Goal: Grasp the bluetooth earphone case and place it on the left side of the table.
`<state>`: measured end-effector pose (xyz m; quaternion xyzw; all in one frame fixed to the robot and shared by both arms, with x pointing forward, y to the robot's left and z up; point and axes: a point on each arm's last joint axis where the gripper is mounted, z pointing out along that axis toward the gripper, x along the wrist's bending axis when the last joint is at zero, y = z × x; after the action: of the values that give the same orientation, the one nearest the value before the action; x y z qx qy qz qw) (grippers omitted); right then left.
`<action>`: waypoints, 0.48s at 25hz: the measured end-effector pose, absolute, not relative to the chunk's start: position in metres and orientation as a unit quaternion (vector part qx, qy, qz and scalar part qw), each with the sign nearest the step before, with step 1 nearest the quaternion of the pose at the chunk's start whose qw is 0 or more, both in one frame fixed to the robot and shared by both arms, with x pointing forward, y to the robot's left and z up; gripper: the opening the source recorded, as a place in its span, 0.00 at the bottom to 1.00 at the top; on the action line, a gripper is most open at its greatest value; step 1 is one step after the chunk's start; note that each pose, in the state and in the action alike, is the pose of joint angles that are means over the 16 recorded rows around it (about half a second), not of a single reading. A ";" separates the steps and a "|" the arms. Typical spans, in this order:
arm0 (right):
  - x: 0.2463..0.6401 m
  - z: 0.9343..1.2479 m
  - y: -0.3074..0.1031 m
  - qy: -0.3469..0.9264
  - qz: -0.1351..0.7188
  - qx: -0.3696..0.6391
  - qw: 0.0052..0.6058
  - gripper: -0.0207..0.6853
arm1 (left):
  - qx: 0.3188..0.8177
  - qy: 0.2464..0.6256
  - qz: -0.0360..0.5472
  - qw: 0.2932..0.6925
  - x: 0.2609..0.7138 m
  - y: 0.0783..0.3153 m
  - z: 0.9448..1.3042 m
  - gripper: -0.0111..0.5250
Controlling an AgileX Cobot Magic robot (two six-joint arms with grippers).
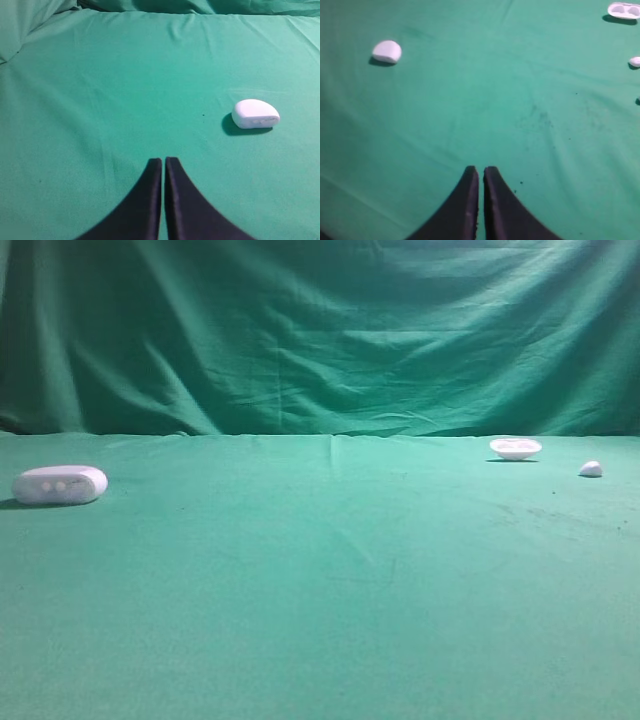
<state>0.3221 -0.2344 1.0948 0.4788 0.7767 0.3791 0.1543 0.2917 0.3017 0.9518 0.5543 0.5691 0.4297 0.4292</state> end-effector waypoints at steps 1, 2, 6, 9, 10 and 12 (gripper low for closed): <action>0.320 1.093 -0.235 0.777 0.384 0.474 0.154 0.03 | 0.554 0.569 0.430 0.429 0.292 0.302 0.952 0.02; 0.318 1.092 -0.236 0.779 0.388 0.468 0.154 0.03 | 0.554 0.569 0.430 0.429 0.292 0.302 0.952 0.02; 0.315 1.090 -0.238 0.787 0.393 0.446 0.162 0.03 | 0.554 0.569 0.430 0.429 0.292 0.302 0.952 0.02; 0.317 1.090 -0.240 0.790 0.392 0.436 0.179 0.03 | 0.554 0.569 0.430 0.429 0.292 0.302 0.952 0.02; 0.318 1.089 -0.241 0.788 0.393 0.435 0.187 0.03 | 0.554 0.569 0.430 0.429 0.292 0.302 0.952 0.02; 0.321 1.087 -0.244 0.781 0.395 0.438 0.206 0.03 | 0.554 0.569 0.430 0.429 0.292 0.302 0.952 0.02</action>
<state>0.3206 -0.2442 1.0870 0.4377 0.7806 0.3955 0.2065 0.2917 0.3017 0.9518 0.5543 0.5691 0.4297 0.4292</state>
